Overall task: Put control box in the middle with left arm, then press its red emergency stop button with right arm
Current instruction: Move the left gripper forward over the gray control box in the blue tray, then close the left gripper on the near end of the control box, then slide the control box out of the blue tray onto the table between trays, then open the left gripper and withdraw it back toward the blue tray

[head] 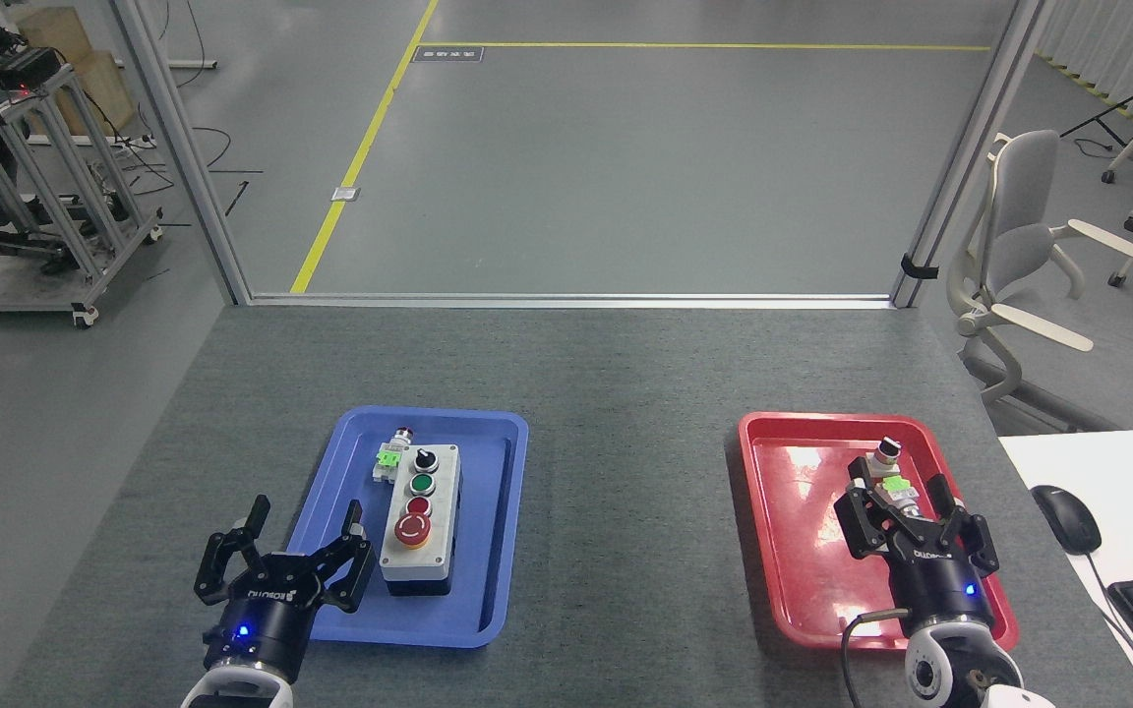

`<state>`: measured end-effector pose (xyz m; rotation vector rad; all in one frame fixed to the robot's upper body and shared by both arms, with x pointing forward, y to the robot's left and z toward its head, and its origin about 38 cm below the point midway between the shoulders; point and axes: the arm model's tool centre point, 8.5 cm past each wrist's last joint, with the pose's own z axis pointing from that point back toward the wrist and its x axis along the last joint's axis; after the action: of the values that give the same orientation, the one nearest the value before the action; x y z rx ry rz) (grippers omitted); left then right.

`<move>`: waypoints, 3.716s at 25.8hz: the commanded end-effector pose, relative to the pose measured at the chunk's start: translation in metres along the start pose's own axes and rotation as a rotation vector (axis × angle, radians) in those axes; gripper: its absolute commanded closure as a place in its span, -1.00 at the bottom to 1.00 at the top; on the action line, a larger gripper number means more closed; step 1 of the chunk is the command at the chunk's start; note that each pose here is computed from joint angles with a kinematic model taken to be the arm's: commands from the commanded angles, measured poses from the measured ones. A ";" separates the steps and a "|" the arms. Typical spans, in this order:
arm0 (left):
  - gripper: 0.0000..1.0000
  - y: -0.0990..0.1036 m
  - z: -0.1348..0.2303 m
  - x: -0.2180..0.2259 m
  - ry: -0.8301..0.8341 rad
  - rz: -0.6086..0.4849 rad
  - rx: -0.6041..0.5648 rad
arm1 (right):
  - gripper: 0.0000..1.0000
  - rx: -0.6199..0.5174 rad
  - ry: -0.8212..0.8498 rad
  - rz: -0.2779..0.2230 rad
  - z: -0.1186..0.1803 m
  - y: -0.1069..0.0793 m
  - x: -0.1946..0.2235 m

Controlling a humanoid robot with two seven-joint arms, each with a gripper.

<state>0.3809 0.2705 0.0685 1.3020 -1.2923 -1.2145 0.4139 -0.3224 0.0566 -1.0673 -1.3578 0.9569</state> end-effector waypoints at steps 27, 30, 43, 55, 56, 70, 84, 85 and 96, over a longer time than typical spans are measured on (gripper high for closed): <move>-0.98 -0.082 -0.007 0.073 0.001 -0.004 -0.170 | -1.00 -0.032 0.002 0.049 -0.001 -0.019 -0.018; -0.98 -0.083 -0.012 0.072 0.002 -0.010 -0.174 | -1.00 -0.036 0.005 0.053 -0.001 -0.020 -0.019; -0.96 -0.097 -0.026 0.073 0.012 -0.016 -0.203 | -1.00 -0.036 0.007 0.051 -0.001 -0.020 -0.019; 0.56 -0.088 -0.025 0.084 0.020 0.004 -0.111 | -1.00 -0.033 0.007 0.051 -0.001 -0.019 -0.019; 0.63 -0.084 -0.024 0.085 0.019 0.009 -0.097 | -1.00 -0.032 0.008 0.052 -0.001 -0.019 -0.019; 1.00 -0.046 -0.019 0.227 -0.228 0.014 -0.113 | -1.00 -0.029 0.005 0.050 0.000 -0.018 -0.018; 1.00 -0.069 0.013 0.274 -0.325 0.019 -0.238 | -1.00 -0.027 0.003 0.048 -0.001 -0.018 -0.017; 1.00 -0.075 0.015 0.273 -0.327 0.011 -0.253 | -1.00 -0.027 0.003 0.048 -0.001 -0.018 -0.017; 0.69 -0.081 0.016 0.273 -0.338 -0.009 -0.256 | -1.00 -0.026 -0.002 0.043 -0.001 -0.017 -0.015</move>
<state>0.3634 0.0012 -0.0257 0.9447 -1.3125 -1.5999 0.4136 -0.3429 0.0692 -1.1224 -1.3534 0.9750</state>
